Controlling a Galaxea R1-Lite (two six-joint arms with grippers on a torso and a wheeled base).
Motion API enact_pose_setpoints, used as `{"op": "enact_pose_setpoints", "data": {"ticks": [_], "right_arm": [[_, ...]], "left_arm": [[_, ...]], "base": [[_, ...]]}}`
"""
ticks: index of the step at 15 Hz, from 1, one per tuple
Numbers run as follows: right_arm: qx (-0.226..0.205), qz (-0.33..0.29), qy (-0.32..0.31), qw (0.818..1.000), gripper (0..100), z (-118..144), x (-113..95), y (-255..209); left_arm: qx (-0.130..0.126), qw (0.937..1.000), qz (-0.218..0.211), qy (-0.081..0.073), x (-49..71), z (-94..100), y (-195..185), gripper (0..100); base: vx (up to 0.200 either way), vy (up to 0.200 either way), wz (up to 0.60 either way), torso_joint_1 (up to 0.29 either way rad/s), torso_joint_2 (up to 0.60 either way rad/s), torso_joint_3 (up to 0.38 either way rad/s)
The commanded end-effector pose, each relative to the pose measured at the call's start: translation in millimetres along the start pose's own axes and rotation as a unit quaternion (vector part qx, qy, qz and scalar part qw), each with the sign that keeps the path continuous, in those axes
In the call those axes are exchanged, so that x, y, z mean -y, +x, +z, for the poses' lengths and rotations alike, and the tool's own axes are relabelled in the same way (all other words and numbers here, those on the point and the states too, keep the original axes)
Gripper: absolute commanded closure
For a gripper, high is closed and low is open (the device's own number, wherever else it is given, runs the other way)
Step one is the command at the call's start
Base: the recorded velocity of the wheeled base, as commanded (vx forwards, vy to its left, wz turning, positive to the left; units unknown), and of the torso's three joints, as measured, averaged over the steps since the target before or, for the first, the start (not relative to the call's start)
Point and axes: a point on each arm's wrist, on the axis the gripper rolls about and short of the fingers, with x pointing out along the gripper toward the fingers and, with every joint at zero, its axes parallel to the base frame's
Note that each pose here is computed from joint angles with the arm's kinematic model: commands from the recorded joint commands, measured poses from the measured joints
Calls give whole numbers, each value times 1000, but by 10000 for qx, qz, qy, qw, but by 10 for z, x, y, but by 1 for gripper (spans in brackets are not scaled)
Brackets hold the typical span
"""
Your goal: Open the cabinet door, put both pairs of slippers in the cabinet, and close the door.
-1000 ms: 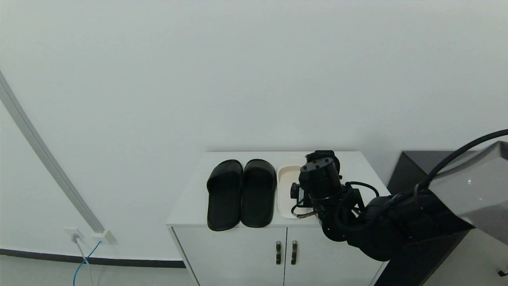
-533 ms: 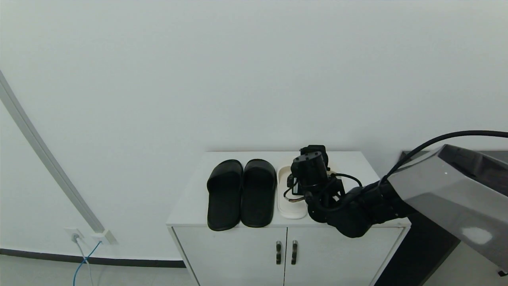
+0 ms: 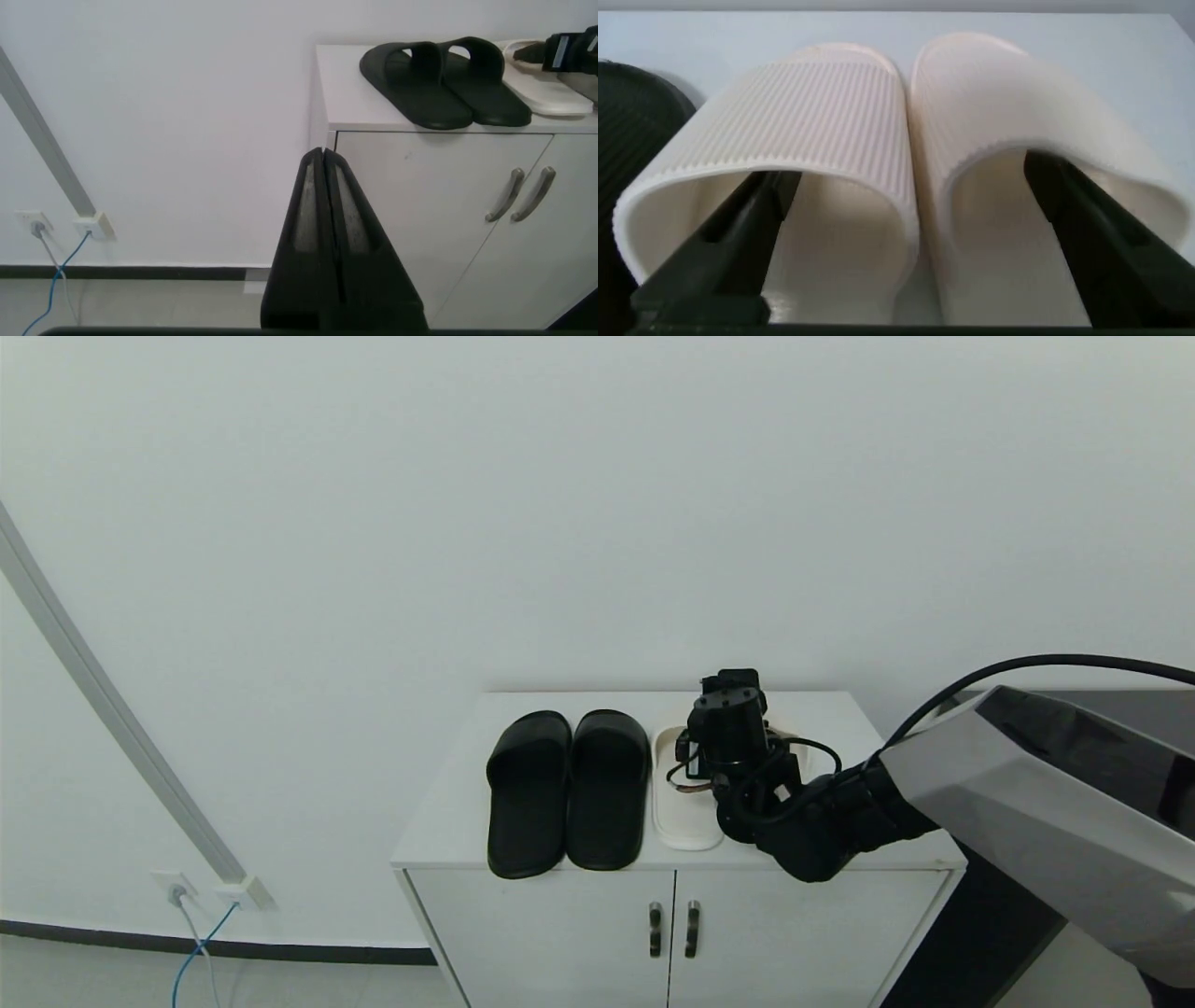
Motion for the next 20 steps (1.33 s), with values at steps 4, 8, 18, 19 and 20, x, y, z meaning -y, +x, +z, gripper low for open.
{"op": "enact_pose_setpoints", "data": {"ticks": [4,8,18,19,20], "right_arm": [[-28,-16,-28,10000,100,-25,8,5],[-55,64,-49,10000,100,59,86,-123],[-50,3478,-453,9364,100,565,949,-1605],[-66,3800,-460,9238,100,571,1022,-1704],[-63,4027,-493,9140,100,569,1076,-1771]], "left_arm": [[-3,10000,0,-9,0,0,1,100],[-3,10000,0,-9,0,0,1,100],[-3,10000,-16,14,1,0,1,100],[-3,10000,-16,14,1,0,1,100],[-3,10000,-23,22,1,0,1,100]], "base": [[0,0,0,0,0,0],[0,0,0,0,0,0],[0,0,0,0,0,0],[0,0,0,0,0,0],[0,0,0,0,0,0]]}}
